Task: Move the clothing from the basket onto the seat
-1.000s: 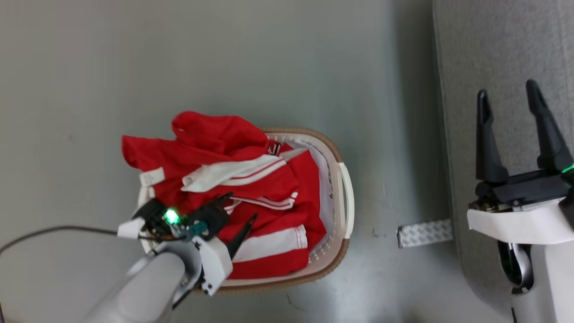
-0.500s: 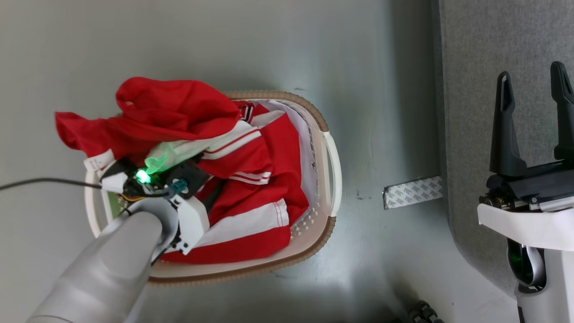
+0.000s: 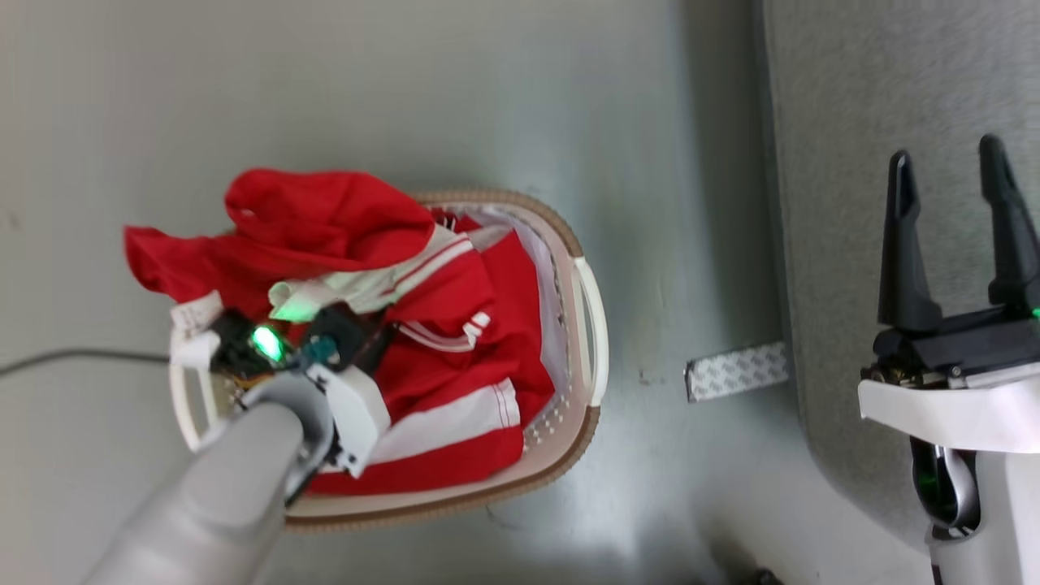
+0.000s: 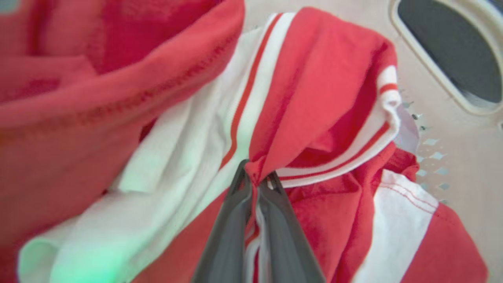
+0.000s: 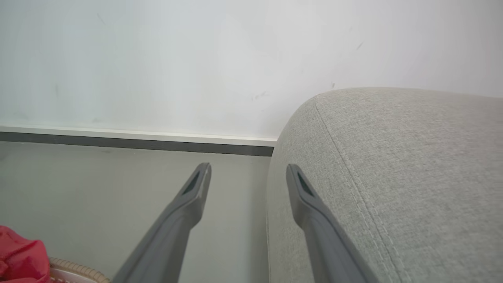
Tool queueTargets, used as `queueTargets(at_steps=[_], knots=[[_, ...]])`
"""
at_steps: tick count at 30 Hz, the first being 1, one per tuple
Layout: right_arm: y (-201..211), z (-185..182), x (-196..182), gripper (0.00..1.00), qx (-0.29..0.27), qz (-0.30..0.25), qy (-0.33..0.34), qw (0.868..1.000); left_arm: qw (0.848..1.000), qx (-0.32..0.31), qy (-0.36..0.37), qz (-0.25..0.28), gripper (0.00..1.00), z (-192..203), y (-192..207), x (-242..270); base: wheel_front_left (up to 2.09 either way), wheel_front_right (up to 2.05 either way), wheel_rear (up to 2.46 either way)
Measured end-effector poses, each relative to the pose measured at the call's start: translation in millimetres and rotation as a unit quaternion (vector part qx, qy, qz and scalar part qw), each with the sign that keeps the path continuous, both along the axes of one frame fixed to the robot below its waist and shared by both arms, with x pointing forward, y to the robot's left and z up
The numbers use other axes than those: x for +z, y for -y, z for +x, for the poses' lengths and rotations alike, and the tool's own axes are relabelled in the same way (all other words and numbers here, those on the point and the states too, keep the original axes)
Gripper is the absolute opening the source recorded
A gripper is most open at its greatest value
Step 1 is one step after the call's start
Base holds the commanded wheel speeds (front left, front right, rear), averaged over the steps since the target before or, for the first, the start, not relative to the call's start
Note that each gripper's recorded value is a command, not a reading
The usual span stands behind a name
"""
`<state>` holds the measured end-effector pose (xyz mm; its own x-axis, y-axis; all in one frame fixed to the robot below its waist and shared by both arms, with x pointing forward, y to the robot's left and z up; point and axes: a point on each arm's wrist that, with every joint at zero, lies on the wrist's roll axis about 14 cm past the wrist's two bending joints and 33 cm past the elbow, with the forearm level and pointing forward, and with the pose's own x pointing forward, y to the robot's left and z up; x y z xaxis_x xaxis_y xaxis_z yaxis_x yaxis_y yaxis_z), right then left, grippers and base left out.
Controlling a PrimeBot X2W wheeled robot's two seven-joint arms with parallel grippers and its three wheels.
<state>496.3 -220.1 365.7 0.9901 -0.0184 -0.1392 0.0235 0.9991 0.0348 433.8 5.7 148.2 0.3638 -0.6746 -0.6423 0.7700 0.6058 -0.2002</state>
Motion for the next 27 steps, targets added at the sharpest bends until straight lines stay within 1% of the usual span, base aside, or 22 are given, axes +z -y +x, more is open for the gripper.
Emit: queueTargets(at_steps=[7, 15, 20, 27], knots=[[4.8, -22.9, 24.8, 1.0, -0.015, 0.007, 0.004, 1.0, 0.997, 0.043, 0.017, -0.054, 0.0, -12.9, 7.7, 64.7, 0.0, 0.0, 0.0], [-2.8, -58.0, 62.2, 1.0, -0.014, 0.017, 0.022, 0.999, 0.986, 0.106, 0.079, -0.105, 0.0, -24.5, -0.6, 156.5, 0.0, 0.0, 0.0], [-10.6, -79.2, 90.0, 1.0, -0.007, 0.027, 0.049, 0.998, 0.969, 0.153, 0.136, -0.138, 0.0, -29.9, -8.6, 217.0, 0.0, 0.0, 0.0], [-23.0, -111.1, 117.2, 1.0, 0.007, 0.038, 0.078, 0.996, 0.936, 0.188, 0.232, -0.185, 0.0, -40.7, -15.9, 305.5, 0.0, 0.0, 0.0]])
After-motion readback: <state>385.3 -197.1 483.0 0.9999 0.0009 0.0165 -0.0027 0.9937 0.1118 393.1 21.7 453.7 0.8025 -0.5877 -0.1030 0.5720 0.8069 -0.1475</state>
